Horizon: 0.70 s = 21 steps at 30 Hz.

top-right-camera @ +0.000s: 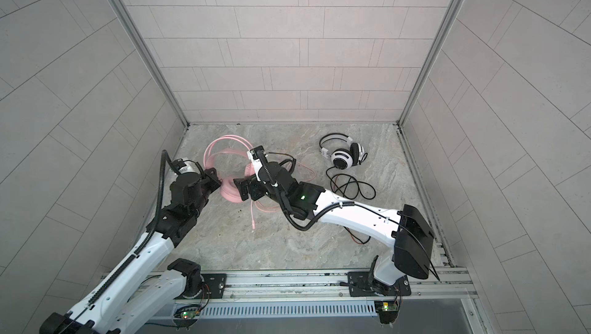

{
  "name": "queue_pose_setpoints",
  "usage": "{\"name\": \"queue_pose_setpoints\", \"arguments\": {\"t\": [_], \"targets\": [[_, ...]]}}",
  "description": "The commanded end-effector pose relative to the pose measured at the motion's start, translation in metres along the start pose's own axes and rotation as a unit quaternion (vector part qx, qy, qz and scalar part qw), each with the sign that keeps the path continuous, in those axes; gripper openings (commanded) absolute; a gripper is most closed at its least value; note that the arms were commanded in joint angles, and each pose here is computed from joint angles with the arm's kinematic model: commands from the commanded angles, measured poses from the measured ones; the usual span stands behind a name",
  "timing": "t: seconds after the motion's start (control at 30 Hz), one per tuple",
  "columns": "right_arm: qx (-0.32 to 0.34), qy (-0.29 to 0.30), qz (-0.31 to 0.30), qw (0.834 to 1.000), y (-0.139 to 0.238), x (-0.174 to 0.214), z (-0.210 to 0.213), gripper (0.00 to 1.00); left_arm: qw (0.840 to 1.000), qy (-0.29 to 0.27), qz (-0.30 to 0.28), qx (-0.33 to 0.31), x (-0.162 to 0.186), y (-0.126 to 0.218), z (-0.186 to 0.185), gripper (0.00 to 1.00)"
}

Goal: Wrap the headphones

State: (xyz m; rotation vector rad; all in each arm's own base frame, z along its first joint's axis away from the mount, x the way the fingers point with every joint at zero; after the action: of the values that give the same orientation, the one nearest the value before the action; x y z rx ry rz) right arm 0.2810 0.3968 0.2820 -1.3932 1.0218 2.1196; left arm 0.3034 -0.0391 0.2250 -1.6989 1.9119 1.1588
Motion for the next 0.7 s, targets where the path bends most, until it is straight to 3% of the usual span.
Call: {"name": "queue_pose_setpoints", "arguments": {"t": [0.0,0.33,0.53,0.67], "targets": [[0.060,-0.020,-0.004,0.998,-0.014,0.005,-0.018,0.99,0.998,0.022,-0.045,0.036,-0.028,0.011,-0.023,0.00],[0.088,-0.049,0.003,0.995,-0.044,0.023,-0.018,0.96,0.997,0.029,-0.059,0.044,-0.031,0.017,-0.025,0.02],[0.109,-0.039,-0.022,0.993,-0.044,0.020,-0.025,0.63,0.998,0.014,-0.043,0.034,-0.021,0.005,-0.024,0.06],[0.108,-0.014,-0.031,0.994,-0.041,0.016,-0.025,0.45,0.998,-0.006,-0.035,0.044,-0.010,-0.006,-0.026,0.35]]}}
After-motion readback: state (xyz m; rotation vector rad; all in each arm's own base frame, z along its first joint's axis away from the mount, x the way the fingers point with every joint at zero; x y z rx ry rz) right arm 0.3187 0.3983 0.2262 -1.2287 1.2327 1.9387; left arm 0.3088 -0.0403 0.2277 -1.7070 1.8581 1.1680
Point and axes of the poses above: each gripper's point midway between its finger pads, its own y axis back along the fingers, its own z axis along the line the jaws close on, x = y × z, the point moved 1 cm from there along y, back along the fingers, and after that the axes turned 2 degrees about y, right-handed, at the moved point
